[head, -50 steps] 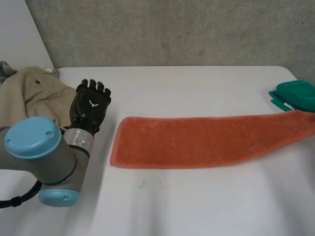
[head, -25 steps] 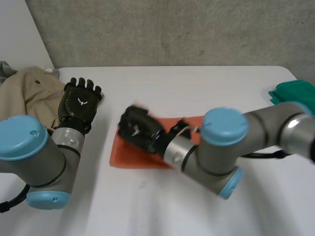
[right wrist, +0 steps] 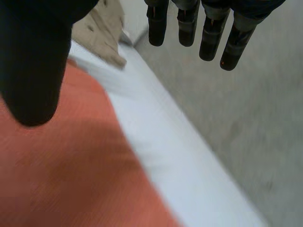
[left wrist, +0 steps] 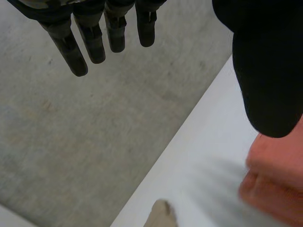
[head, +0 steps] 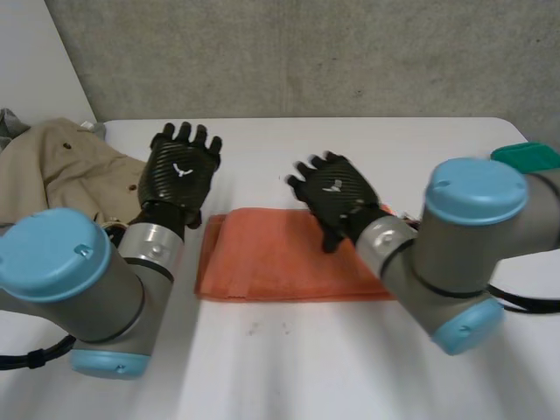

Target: Fold the laundry.

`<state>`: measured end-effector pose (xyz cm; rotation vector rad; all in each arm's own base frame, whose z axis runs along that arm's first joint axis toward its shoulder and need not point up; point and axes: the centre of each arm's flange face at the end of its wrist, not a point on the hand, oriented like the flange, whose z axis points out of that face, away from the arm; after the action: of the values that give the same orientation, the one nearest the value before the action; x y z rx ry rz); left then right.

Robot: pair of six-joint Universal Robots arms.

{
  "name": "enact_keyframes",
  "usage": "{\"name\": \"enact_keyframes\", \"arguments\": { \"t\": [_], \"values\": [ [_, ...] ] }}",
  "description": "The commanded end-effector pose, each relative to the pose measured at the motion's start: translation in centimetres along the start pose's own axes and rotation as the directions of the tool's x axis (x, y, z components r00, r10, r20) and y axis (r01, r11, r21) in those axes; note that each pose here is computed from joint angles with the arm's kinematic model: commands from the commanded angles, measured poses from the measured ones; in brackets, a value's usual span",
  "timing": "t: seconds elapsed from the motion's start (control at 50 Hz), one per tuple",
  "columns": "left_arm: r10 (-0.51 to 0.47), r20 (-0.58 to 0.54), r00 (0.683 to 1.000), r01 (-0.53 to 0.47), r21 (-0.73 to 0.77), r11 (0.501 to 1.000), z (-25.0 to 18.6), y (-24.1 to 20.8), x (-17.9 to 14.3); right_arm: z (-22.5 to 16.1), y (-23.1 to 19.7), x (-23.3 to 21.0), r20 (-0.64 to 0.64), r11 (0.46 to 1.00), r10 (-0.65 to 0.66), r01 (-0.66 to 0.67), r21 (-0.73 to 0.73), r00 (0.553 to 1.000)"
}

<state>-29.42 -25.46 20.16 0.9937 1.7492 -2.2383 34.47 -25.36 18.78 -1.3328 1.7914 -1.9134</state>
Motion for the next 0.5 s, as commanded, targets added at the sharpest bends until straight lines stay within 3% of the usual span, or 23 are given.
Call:
{"name": "enact_keyframes", "arguments": {
  "t": [0.02, 0.28, 0.44, 0.5],
  "values": [
    [-0.028, -0.059, 0.998, 0.030, 0.023, 0.999, -0.8, -0.8, 2.1, -3.2, 6.6, 2.9, -0.061, 0.938, 0.145, -0.156, -0.310, 0.988],
    [-0.024, -0.069, 0.997, 0.024, -0.005, 1.000, -0.9, 0.1, 2.4, -3.3, 10.6, 5.6, -0.085, 0.907, -0.043, 0.003, -0.420, 0.995],
    [-0.021, -0.065, 0.998, 0.020, -0.020, 1.000, -1.1, 0.1, 1.9, -1.7, 8.0, 7.0, -0.106, 0.931, -0.183, 0.138, -0.337, 0.977],
    [-0.021, -0.057, 0.998, 0.019, -0.033, 0.999, -1.1, 0.2, 1.4, -0.8, 4.9, 5.8, -0.095, 0.936, -0.288, 0.259, -0.240, 0.953]
  ]
}}
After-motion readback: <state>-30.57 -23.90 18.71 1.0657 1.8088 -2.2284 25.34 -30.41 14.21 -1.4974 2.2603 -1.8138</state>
